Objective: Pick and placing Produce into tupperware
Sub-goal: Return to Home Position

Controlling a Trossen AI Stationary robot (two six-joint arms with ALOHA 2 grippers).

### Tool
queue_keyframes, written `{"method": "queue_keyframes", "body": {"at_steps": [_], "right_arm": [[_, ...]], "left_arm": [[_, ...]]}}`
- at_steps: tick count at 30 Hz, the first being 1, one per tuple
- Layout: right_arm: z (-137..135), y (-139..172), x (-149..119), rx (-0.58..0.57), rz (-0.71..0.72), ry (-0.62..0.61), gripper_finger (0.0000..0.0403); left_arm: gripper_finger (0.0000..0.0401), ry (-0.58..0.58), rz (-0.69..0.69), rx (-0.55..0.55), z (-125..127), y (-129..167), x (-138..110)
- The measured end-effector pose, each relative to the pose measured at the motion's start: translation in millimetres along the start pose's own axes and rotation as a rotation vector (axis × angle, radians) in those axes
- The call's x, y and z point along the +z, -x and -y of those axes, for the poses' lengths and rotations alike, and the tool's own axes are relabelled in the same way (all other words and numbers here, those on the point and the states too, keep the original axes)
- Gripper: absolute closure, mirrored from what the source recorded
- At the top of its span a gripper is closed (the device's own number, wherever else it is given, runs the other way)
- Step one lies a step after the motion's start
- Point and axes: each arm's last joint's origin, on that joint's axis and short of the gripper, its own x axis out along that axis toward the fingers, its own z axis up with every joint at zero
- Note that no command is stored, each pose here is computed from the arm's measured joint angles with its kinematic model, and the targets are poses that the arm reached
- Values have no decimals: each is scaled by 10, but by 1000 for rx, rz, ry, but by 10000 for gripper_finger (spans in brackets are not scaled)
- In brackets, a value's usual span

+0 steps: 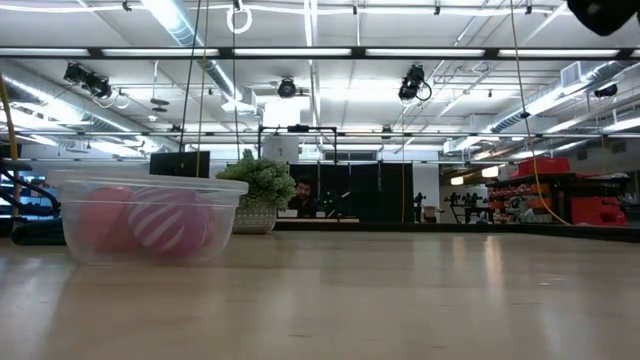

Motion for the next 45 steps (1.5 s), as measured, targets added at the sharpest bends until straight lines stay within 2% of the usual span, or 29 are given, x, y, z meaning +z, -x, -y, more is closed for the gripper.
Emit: {"method": "queue_keyframes", "body": {"at_steps": [3,6,10,14,16,18,22,28,36,40,45], "right_arm": [[39,-19,-140,-10,32,19,144],[79,-50,-204,-63,56,80,144],[57,-59,-148,-61,101,88,144],[-20,-73,-107,41,93,95,144],[-72,-106,-120,81,77,91,144],[-115,-140,-132,89,80,110,144],[-91,-158,-121,45,98,203,144],[32,-56,22,50,152,206,144],[65,-130,-21,60,161,233,144],[124,-200,-167,79,148,222,144],[172,-190,-208,81,152,212,144]], "left_arm": [[259,-8,-6,-28,29,-173,-293],[254,-43,-13,-139,116,-355,-608],[249,-103,48,-395,316,-582,-963],[249,-139,183,-711,440,-748,-1256],[251,-154,227,-791,420,-831,-1420],[254,-155,248,-799,345,-899,-1558],[259,-66,269,-752,108,-987,-1689],[259,25,393,-751,-200,-970,-1739],[248,24,480,-860,-265,-1190,-2145],[249,34,488,-866,-315,-1290,-2328],[258,6,474,-854,-327,-1329,-2393]]}}
